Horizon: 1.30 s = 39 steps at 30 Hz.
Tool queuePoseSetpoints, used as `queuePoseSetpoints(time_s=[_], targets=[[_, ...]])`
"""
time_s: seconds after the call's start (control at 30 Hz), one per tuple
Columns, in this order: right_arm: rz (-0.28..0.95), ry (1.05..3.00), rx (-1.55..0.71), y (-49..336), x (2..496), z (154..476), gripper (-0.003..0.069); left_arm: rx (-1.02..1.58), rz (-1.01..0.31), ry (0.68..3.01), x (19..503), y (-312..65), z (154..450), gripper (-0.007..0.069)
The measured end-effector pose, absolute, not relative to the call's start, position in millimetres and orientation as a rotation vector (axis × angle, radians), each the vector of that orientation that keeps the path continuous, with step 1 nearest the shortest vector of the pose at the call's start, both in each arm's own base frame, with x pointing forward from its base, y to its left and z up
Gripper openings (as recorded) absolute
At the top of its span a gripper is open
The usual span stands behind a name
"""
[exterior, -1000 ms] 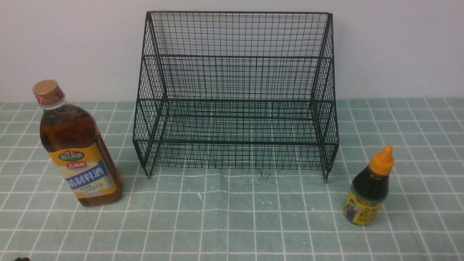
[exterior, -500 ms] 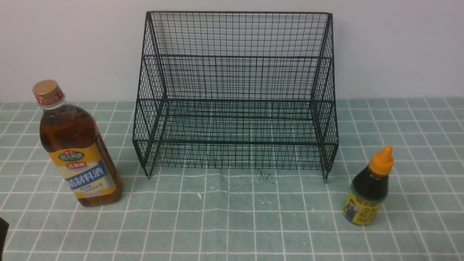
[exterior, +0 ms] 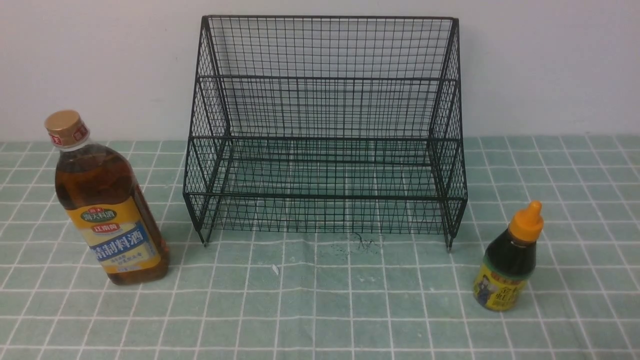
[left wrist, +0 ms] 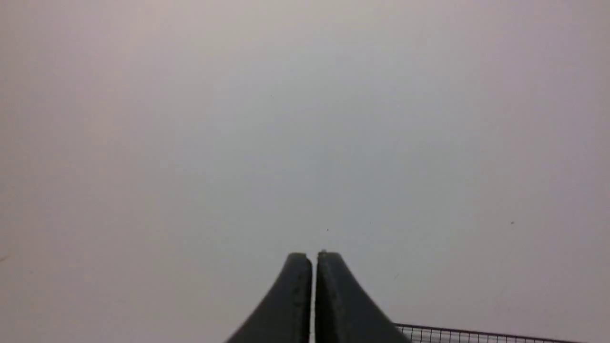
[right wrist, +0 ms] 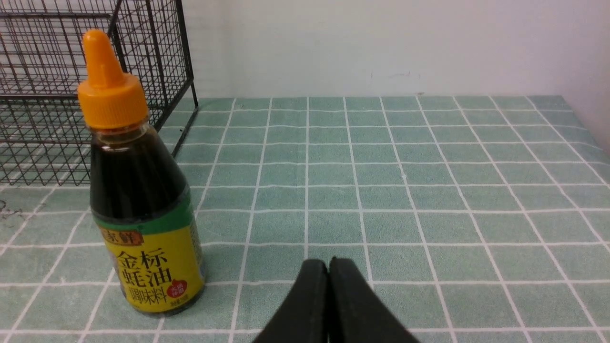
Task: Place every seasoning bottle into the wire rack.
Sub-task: Use the left arm to grab the condiment bottle closest to it
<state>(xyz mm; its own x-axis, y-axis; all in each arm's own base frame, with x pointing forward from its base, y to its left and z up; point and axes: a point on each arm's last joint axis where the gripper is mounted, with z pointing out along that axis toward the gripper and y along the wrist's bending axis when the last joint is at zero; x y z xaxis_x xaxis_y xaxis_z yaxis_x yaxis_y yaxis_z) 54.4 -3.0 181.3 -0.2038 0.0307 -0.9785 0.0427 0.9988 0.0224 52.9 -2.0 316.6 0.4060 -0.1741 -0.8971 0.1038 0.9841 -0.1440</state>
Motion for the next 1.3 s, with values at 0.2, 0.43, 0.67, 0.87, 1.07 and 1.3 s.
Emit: queuePoseSetpoints(time_s=[0.2, 0.43, 0.67, 0.87, 1.07, 1.3], targets=[[-0.011, 1.776, 0.054, -3, 54, 181, -0.0015, -0.066, -0.152, 1.363, 114, -5, 344, 0.0157], [-0.011, 1.776, 0.054, -3, 54, 181, -0.0015, -0.071, -0.146, 1.506, 180, -7, 342, 0.0422], [-0.011, 1.776, 0.054, -3, 54, 181, -0.0015, -0.074, -0.145, 1.582, 230, -10, 314, 0.0566], [-0.011, 1.776, 0.054, -3, 54, 181, -0.0015, -0.085, -0.137, 1.611, 260, -10, 287, 0.0574], [-0.011, 1.776, 0.054, -3, 54, 181, -0.0015, -0.151, -0.137, 1.660, 281, -7, 258, 0.0567], [-0.011, 1.776, 0.054, -3, 54, 181, -0.0015, -0.075, -0.106, 1.679, 285, -9, 252, 0.0301]])
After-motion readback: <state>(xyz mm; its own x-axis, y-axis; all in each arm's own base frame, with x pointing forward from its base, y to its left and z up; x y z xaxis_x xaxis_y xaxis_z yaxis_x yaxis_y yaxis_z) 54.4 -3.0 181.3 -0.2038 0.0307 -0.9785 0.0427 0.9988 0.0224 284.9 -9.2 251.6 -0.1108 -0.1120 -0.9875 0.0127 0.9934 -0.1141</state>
